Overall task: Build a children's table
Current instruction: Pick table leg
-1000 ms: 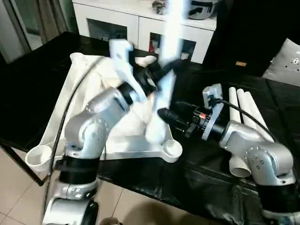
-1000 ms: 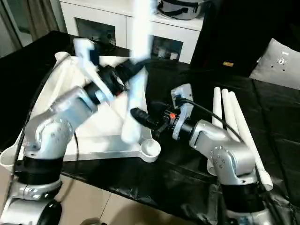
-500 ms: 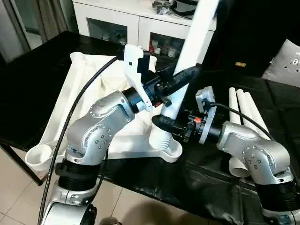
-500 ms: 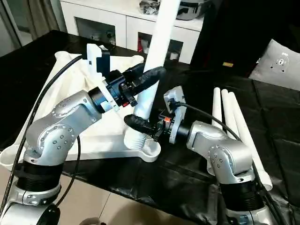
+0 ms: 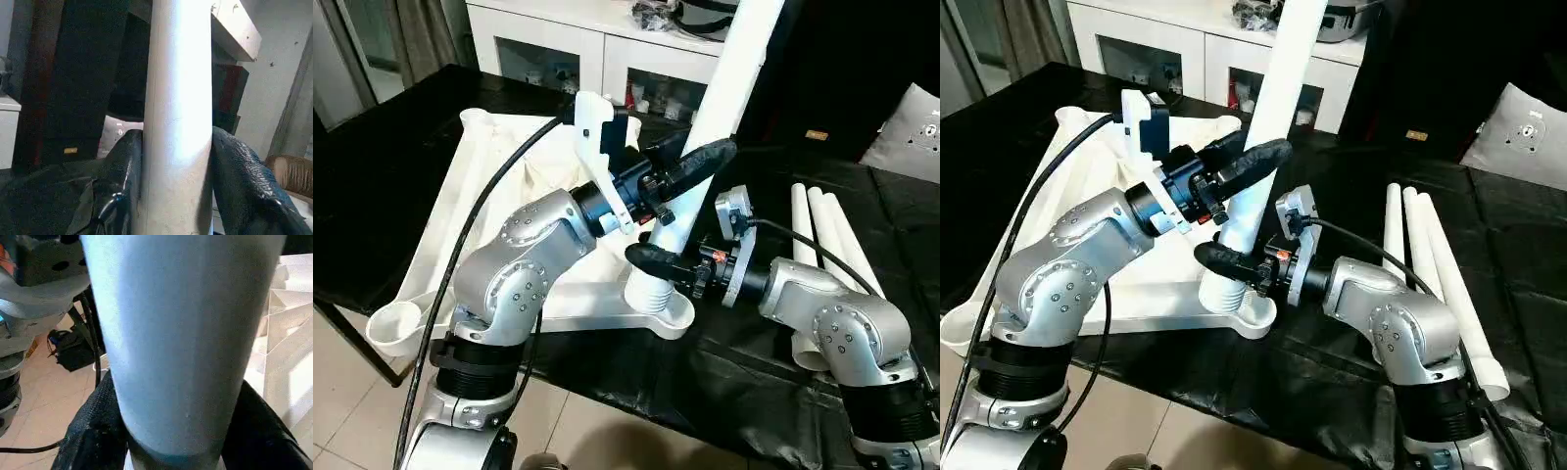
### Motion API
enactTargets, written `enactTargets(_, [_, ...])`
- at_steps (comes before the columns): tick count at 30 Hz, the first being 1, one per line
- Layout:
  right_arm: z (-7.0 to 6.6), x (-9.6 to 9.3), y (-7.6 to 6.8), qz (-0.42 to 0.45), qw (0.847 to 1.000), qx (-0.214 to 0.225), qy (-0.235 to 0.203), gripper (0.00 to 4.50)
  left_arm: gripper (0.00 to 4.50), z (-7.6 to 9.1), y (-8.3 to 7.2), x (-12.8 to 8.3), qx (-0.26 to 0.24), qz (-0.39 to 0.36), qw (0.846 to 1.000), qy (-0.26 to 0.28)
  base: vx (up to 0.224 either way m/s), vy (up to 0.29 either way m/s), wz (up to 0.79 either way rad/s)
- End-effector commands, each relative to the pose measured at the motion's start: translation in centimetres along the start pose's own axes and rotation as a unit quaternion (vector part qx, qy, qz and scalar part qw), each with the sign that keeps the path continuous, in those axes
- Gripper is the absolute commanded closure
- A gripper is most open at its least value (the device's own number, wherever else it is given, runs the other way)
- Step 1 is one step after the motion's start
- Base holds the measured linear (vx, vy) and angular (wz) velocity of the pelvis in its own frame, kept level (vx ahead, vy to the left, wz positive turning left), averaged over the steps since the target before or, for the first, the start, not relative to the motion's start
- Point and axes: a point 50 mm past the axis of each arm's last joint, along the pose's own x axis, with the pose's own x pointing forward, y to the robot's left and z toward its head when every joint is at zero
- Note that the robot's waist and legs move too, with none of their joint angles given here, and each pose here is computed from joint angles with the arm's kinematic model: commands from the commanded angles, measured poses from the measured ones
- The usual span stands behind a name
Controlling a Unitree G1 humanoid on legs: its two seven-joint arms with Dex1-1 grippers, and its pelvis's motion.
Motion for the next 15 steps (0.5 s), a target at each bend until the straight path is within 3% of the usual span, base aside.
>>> enactTargets(1, [0.06,-0.45,-0.23,-0.004,1.000,0.011,-0.007,2.54,2.73,0.39,-1.14,0.35,0.009,-0.039,0.999,-0.008,0.000,0.000,0.00])
enactTargets(12, [-0.07,-0.50,-0.28,-0.010,1.000,0.004,-0.006,2.55,2.75,0.30,-0.94,0.44,0.003,-0.034,0.999,0.003,0.000,0.000,0.00])
enactTargets(15, [-0.31,-0.33,-0.45,-0.022,1.000,-0.002,-0.001,2.55,2.05,0.33,-1.30,0.62,-0.018,-0.047,0.999,0.001,0.000,0.000,0.00])
